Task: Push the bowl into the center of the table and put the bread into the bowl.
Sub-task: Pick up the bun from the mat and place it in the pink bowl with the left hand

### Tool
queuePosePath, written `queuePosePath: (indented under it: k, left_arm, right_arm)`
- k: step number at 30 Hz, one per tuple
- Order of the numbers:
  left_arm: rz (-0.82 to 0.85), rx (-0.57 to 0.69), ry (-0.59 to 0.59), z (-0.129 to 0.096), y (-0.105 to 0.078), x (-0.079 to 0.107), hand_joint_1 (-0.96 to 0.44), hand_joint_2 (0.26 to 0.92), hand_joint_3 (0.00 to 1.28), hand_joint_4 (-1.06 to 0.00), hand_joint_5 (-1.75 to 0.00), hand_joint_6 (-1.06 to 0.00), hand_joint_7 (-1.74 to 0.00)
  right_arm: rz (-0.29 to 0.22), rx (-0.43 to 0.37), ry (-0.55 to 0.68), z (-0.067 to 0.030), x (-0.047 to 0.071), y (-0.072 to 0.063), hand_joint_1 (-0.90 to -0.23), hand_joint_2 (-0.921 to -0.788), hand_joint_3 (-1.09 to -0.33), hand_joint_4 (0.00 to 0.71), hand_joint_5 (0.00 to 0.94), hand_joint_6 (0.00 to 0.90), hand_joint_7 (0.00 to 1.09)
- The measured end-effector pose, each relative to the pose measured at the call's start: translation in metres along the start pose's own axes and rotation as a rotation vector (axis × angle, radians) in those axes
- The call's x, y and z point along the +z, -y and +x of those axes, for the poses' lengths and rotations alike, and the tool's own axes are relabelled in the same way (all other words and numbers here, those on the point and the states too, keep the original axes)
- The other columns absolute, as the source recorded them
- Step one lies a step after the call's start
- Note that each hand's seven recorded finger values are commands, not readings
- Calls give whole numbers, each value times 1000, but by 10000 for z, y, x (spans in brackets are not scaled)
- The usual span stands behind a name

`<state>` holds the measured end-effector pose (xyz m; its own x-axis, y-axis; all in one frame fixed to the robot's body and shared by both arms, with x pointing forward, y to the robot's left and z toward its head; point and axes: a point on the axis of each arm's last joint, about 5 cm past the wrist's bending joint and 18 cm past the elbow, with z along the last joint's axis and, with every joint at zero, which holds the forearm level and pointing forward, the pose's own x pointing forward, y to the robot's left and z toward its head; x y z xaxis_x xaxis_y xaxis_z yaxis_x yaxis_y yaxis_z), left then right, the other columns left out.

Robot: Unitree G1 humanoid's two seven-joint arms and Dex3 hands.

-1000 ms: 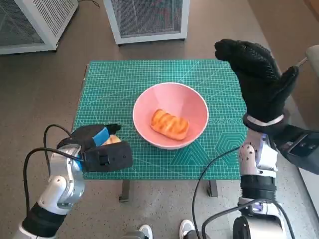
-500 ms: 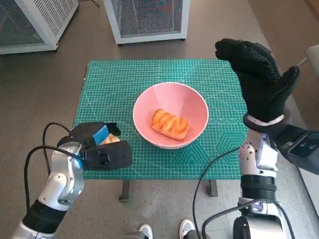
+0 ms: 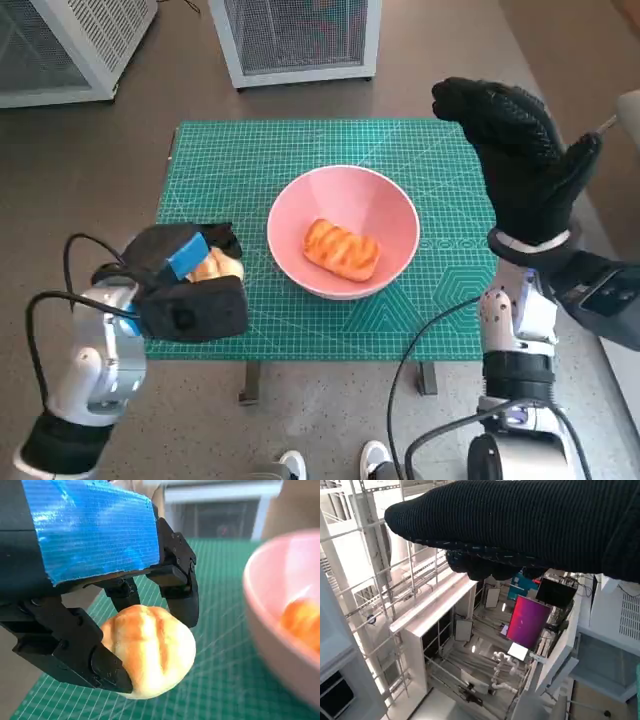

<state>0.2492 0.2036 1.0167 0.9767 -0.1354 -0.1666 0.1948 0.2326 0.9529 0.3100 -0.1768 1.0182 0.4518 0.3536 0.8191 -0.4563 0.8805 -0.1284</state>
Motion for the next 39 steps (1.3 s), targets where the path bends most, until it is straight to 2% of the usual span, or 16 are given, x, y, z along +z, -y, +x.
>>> queuePosePath:
  k: [9, 17, 22, 27, 39]
  left_arm:
    - [-28, 143, 89, -113, -288, 108, 3, 866, 57, -845, -957, -726, -1109]
    - [1, 279, 174, -119, -492, 302, 3, 858, 47, -884, -946, -743, -1057]
    - [36, 317, 235, -64, -508, 449, 3, 861, 46, -885, -953, -731, -1062]
    - [72, 292, 317, 31, -484, 611, 2, 867, 48, -873, -995, -716, -1048]
    - [102, 265, 450, 406, -416, 886, 2, 878, 47, -848, -1052, -697, -1038]
  right_arm:
    - [3, -5, -7, -12, -13, 2, -605, -921, -600, 251, 1, 22, 596]
    - [6, -8, -13, -21, -24, 2, -605, -921, -600, 251, 1, 21, 598]
    - [9, -11, -13, -24, -27, 3, -610, -921, -598, 251, 1, 16, 595]
    - [13, -12, -12, -25, -30, 2, -614, -921, -592, 250, 1, 14, 593]
    - [20, -13, -11, -20, -28, -1, -614, -921, -578, 248, 0, 24, 590]
